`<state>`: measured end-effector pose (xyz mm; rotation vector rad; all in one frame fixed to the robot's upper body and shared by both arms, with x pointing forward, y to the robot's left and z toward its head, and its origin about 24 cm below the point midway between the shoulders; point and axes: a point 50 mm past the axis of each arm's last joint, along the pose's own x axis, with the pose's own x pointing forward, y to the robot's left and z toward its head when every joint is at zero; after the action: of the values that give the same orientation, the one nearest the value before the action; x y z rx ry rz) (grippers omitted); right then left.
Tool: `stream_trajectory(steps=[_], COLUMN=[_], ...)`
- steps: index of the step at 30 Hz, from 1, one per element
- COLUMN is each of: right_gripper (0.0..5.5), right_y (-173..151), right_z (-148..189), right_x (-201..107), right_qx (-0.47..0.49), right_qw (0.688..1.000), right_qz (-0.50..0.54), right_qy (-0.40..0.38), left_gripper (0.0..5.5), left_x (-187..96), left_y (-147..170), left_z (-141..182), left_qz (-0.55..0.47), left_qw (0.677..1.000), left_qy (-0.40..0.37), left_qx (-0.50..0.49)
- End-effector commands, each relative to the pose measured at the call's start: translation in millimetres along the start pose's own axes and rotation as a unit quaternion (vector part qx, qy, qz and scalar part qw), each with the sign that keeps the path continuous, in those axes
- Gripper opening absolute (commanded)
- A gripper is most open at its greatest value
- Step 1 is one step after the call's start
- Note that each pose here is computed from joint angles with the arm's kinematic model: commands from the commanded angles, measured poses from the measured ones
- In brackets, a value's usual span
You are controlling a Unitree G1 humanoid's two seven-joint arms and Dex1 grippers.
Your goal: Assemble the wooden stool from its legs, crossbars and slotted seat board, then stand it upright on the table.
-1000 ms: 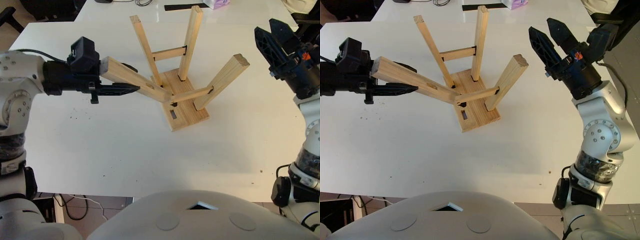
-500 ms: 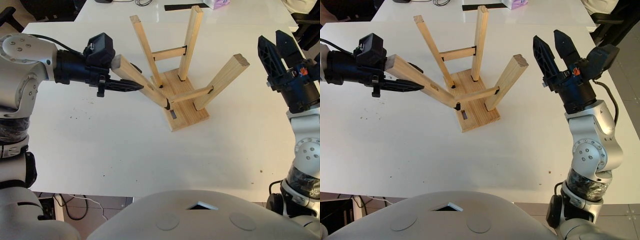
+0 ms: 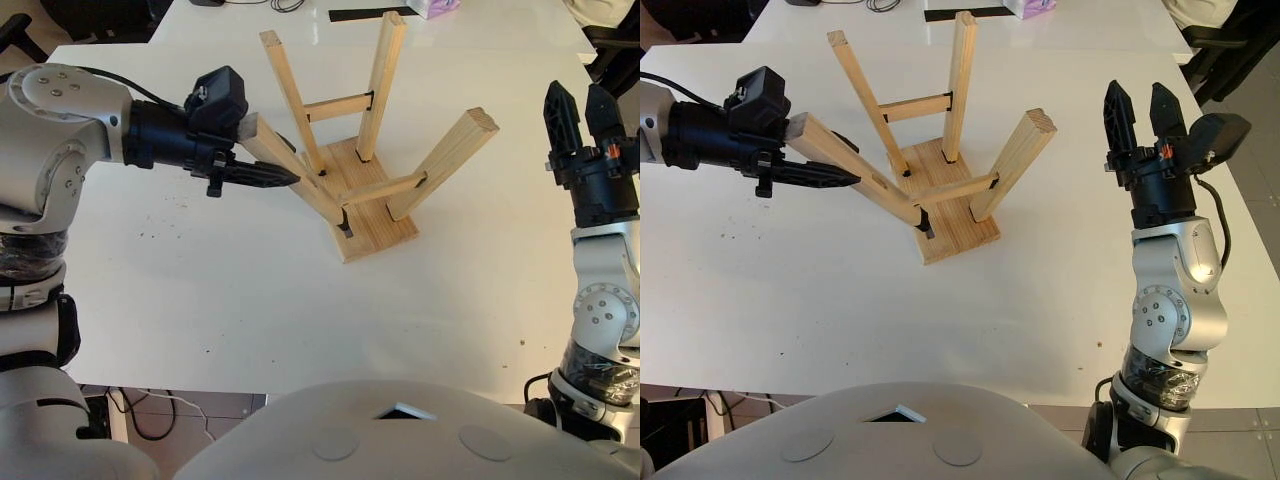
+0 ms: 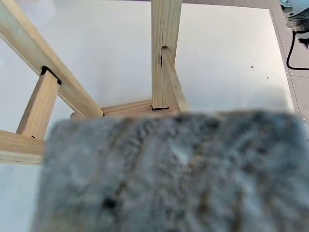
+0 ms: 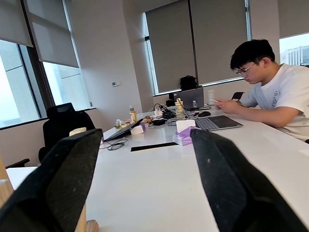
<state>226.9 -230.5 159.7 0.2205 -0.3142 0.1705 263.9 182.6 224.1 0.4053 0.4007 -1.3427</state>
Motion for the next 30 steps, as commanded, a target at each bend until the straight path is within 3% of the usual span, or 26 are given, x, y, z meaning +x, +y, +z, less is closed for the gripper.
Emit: stream_trajectory(steps=[1, 30], right_gripper=[3.36, 3.36], right_y=[0, 14], right_z=[-5, -23], right_x=[-5, -16], right_qx=[0.001, 0.014], right_qw=[1.0, 0.998], right_qz=[-0.022, -0.053], right_qy=[-0.002, 0.003], left_gripper=[2.04, 2.04], left_x=[4, 19], left_y=[0, 9], left_z=[-2, -3], left_qz=[0.003, -0.004], left_qw=[1.0, 0.998], left_qy=[0.013, 0.068], left_qx=[-0.009, 0.009])
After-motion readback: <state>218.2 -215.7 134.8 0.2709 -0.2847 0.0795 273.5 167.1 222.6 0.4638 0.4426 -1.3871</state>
